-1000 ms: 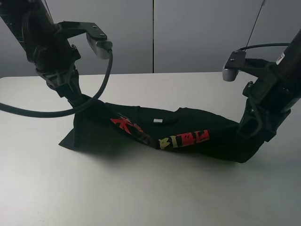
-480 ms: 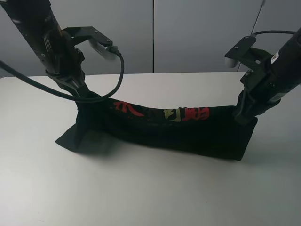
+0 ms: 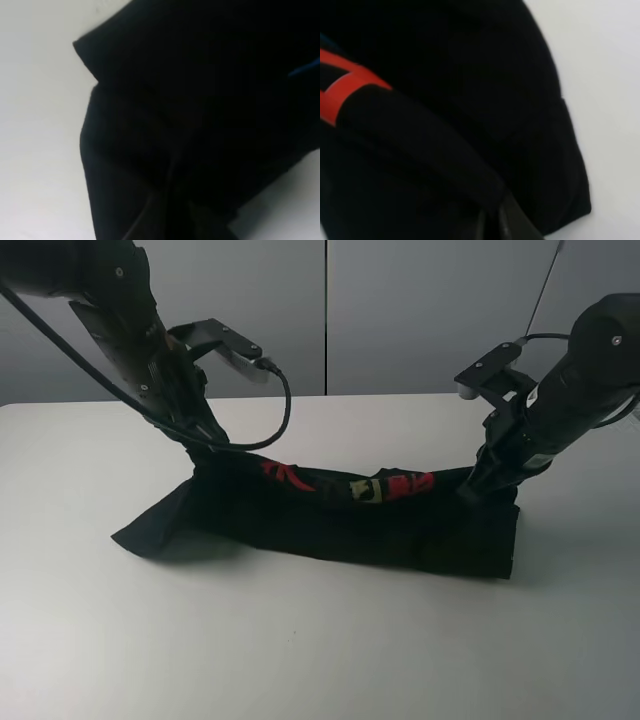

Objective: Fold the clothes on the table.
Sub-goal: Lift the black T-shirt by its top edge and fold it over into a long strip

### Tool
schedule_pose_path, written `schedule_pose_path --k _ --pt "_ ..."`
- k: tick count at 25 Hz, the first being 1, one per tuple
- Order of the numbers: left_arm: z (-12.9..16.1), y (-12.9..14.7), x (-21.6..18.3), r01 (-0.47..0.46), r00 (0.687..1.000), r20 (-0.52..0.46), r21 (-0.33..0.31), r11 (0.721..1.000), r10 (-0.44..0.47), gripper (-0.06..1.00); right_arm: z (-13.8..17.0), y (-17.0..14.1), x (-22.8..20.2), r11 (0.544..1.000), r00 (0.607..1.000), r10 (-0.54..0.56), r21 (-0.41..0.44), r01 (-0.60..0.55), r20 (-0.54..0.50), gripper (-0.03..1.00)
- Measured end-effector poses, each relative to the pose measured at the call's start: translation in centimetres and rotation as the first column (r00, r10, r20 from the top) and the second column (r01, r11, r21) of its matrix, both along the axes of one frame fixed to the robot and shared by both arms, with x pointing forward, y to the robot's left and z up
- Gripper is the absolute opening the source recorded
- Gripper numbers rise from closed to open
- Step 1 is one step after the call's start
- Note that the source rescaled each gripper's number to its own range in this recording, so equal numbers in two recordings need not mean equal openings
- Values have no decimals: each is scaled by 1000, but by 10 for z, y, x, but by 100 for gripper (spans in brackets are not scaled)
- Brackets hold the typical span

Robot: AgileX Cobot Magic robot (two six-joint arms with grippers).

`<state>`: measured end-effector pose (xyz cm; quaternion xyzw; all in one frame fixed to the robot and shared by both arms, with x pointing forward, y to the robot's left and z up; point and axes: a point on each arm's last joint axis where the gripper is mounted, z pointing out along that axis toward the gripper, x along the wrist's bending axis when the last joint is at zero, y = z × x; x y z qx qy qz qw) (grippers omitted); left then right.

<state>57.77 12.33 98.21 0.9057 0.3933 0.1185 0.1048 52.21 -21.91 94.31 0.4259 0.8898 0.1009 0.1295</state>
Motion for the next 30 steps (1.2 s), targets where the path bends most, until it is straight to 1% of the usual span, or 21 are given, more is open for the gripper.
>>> schedule_pose_path --k 2,4,7,11,14,17,20,24,25,27,29,30 --pt "0 0 4 -21 999 37 -8 1000 22 0 -5 1 3 1000 1000 -26 9 26 7 0" --pt "-1 -1 6 -33 998 50 -13 999 33 0 -9 1 5 999 999 -34 9 34 10 0" --pt "-7 -1 7 -44 998 42 -10 999 45 0 -12 1 7 999 999 -41 10 41 9 0" --pt "-23 -2 12 -86 996 24 10 996 86 0 -17 2 10 997 997 -72 28 71 23 0" --pt "-33 -2 17 -113 993 40 14 994 112 0 -20 3 14 996 995 -85 39 83 48 0" --pt "-36 -3 22 -147 986 79 -8 989 147 0 -23 3 17 996 994 -88 34 86 63 0" --pt "-35 -5 26 -165 979 114 -45 985 170 0 -27 2 19 995 992 -102 29 100 71 0" --pt "-34 -6 27 -176 974 133 -59 983 183 0 -31 1 22 991 987 -131 24 129 91 0" --pt "-33 -5 28 -182 972 136 -63 981 189 0 -31 1 23 990 985 -137 27 135 101 1" --pt "-34 -3 30 -213 965 136 -80 974 223 0 -30 1 25 988 981 -152 34 149 121 7" --pt "-33 3 34 -258 953 137 -102 961 270 1 -29 1 26 984 975 -176 51 171 132 18" --pt "-33 6 35 -275 948 136 -109 955 289 3 -29 1 26 981 973 -190 59 183 135 27"
